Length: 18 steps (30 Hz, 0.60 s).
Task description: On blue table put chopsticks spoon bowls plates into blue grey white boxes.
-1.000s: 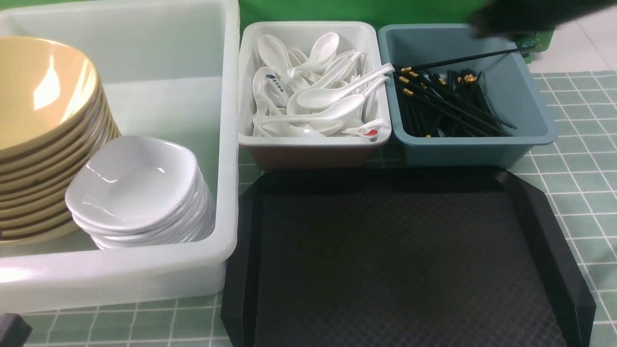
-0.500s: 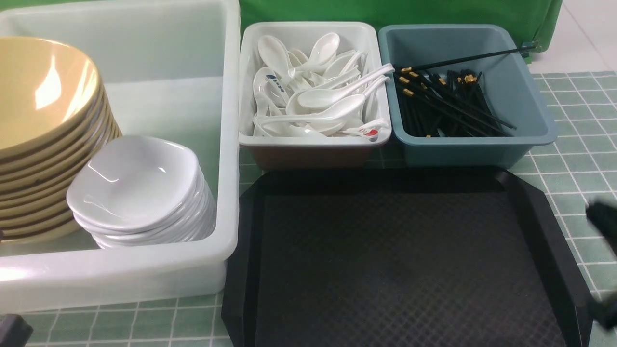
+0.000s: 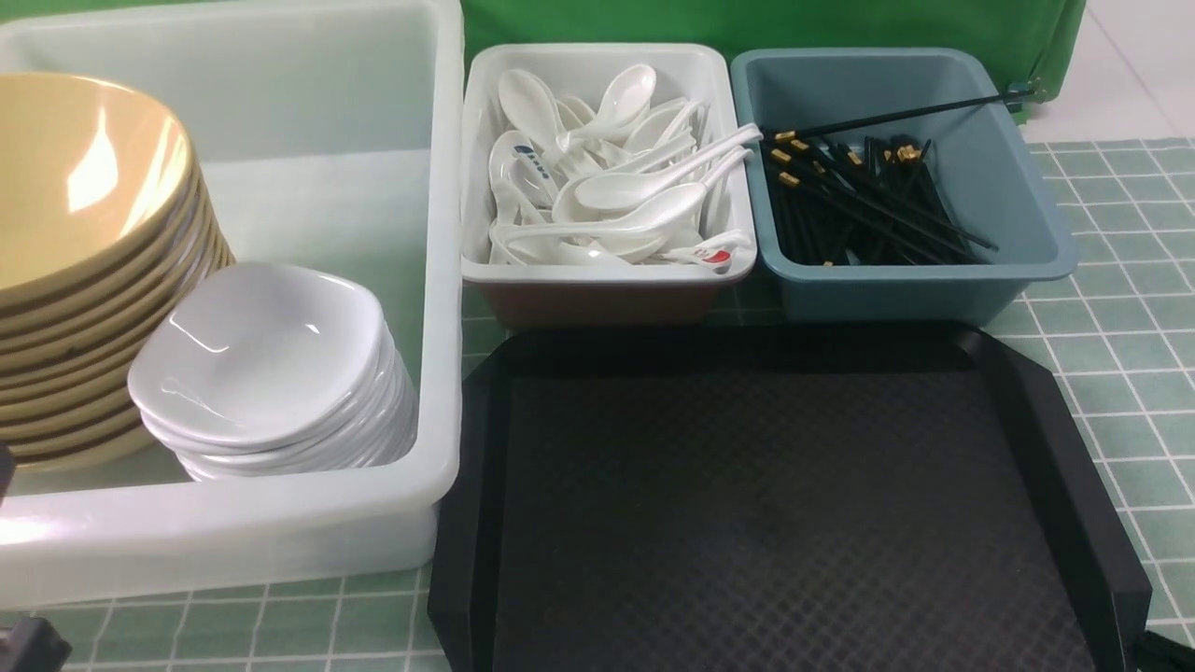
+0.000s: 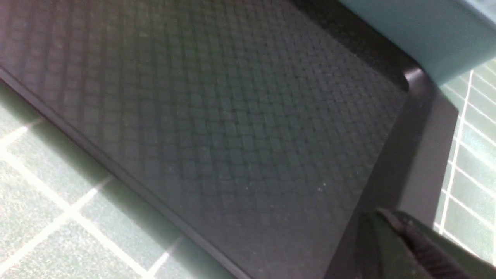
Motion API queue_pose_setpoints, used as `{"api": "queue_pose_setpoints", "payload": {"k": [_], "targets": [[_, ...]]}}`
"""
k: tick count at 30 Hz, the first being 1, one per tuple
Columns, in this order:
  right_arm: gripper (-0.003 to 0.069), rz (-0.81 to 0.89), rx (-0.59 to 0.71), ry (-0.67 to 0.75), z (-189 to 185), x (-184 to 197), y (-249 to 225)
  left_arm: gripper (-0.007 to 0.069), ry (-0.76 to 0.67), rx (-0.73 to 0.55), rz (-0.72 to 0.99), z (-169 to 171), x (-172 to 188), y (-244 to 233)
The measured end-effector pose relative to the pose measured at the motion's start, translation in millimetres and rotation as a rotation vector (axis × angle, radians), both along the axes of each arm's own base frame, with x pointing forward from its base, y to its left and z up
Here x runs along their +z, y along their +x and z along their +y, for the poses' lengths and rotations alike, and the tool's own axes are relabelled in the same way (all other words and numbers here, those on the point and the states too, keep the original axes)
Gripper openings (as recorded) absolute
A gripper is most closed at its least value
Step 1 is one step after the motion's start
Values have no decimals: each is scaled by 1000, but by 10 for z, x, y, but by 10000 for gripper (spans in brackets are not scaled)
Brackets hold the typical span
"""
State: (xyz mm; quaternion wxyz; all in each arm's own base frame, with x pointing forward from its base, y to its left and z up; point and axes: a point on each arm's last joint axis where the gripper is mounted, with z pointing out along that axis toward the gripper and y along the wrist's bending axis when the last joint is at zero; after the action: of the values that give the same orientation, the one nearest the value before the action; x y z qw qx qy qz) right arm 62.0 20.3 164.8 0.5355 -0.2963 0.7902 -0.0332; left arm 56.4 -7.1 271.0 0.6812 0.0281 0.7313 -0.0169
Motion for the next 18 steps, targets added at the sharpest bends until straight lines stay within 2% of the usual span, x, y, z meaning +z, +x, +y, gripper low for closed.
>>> {"api": "queue_pose_setpoints", "payload": {"k": [3,4,5,9,13,18], "targets": [[40,-77,-67,56,-41,54,-39,1,0,-3,8,-3,-8,-1],[41,-128,-127,113,-74,89,-64,1,0,-4,12,-4,-11,-1],[41,-134,-138,112,-83,92,-65,1,0,-4,12,-4,-11,-1],[43,-155,-312,272,-167,117,-78,1,0,-6,18,-6,-16,-2],[44,-143,-376,372,-186,119,-78,1,0,-10,25,-9,-23,-3],[47,-138,-397,412,-191,119,-78,1,0,-11,28,-9,-25,-3]]}}
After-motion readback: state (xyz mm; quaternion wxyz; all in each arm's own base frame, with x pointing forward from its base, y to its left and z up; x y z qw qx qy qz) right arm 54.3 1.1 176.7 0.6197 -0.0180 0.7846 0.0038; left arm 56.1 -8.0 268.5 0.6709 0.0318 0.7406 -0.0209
